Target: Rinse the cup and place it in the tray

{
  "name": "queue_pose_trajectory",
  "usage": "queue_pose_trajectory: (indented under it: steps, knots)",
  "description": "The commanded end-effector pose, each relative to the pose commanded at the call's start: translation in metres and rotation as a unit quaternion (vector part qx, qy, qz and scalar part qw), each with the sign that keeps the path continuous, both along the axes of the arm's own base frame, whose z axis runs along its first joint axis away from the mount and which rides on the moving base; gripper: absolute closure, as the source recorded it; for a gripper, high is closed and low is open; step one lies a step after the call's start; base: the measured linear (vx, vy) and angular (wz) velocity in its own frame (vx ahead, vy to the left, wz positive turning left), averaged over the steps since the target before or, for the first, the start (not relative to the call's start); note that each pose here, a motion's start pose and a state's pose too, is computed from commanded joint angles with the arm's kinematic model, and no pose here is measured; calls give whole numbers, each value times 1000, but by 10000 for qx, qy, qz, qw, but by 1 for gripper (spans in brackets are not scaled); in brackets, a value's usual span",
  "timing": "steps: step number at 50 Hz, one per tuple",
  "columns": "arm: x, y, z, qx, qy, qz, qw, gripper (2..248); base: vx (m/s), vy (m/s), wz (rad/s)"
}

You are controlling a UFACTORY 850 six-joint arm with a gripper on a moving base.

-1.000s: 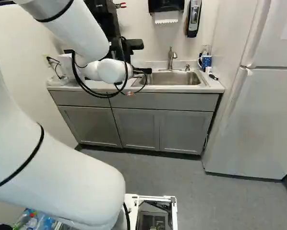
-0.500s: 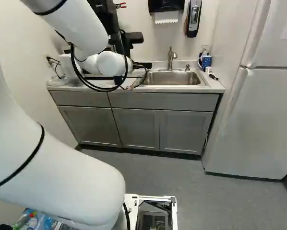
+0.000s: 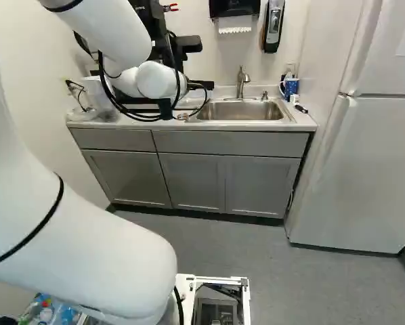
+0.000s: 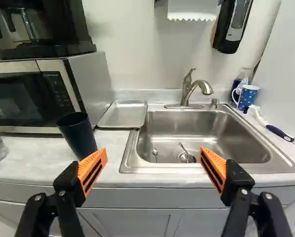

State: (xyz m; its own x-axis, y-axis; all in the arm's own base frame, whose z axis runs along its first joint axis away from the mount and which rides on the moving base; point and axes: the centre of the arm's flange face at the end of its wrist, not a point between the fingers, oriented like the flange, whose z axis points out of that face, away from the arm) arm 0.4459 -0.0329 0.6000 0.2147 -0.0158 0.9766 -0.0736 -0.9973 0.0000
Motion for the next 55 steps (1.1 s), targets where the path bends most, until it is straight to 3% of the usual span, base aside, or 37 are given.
queue_pose_trajectory:
  steps: [16,55]
  knots:
    - [6,0,17,-11,-152,5,9999,3,0,0,0]
    - [7,0,17,-11,-152,5,9999,3,36,-24,7]
